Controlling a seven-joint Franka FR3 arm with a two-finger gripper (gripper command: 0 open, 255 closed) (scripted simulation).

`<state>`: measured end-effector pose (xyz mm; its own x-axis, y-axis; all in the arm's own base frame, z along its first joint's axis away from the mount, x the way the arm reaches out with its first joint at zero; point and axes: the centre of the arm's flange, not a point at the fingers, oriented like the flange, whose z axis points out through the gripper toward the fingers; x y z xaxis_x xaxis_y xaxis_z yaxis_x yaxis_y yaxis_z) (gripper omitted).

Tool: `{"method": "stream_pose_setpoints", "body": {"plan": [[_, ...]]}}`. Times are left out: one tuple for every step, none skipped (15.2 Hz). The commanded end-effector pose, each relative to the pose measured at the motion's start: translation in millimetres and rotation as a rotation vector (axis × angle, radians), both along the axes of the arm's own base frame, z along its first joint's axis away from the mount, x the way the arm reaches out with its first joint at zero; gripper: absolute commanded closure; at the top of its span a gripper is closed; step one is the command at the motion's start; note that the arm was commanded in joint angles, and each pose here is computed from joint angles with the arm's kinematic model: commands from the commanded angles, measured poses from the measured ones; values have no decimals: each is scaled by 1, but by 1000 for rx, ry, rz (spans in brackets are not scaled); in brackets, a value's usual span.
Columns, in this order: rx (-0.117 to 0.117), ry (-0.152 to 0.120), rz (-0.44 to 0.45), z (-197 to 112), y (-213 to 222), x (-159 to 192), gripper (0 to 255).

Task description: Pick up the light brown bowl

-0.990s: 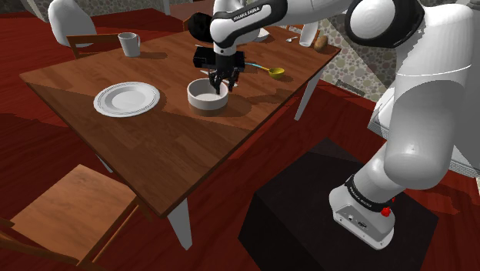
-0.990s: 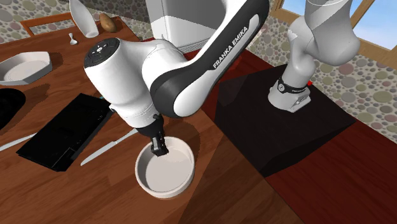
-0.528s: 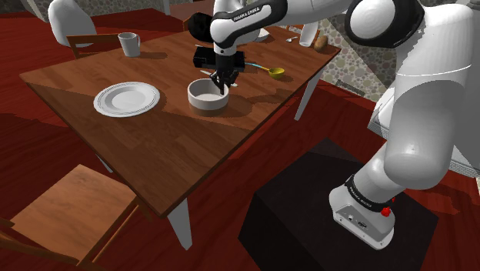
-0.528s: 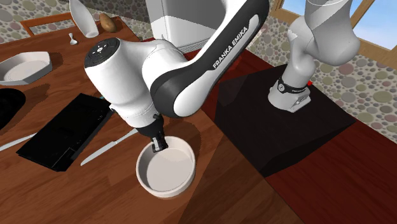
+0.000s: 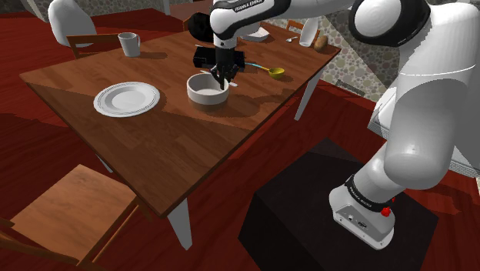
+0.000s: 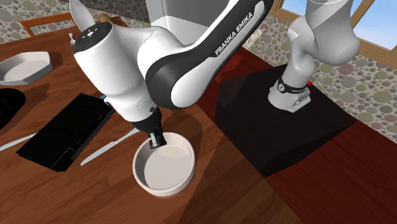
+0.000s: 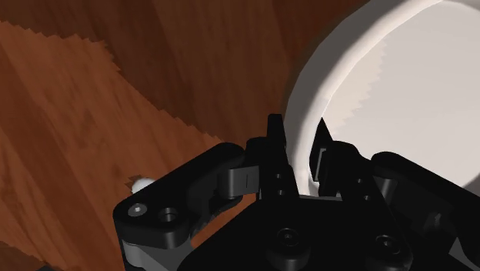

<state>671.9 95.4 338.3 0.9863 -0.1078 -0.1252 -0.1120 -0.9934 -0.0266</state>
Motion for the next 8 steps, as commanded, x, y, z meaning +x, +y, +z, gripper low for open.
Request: {"method": "stream_pose_setpoints", "body": {"plan": [[0,0,0,11,0,-1,255],[0,0,0,16,0,-1,255],[0,0,0,22,0,-1,255],[0,0,0,27,0,-1,255],[0,0,0,32,0,-1,255],[0,0,0,37,0,-1,255],[0,0,0,43,0,-1,255],[0,0,0,48,0,-1,255]]}}
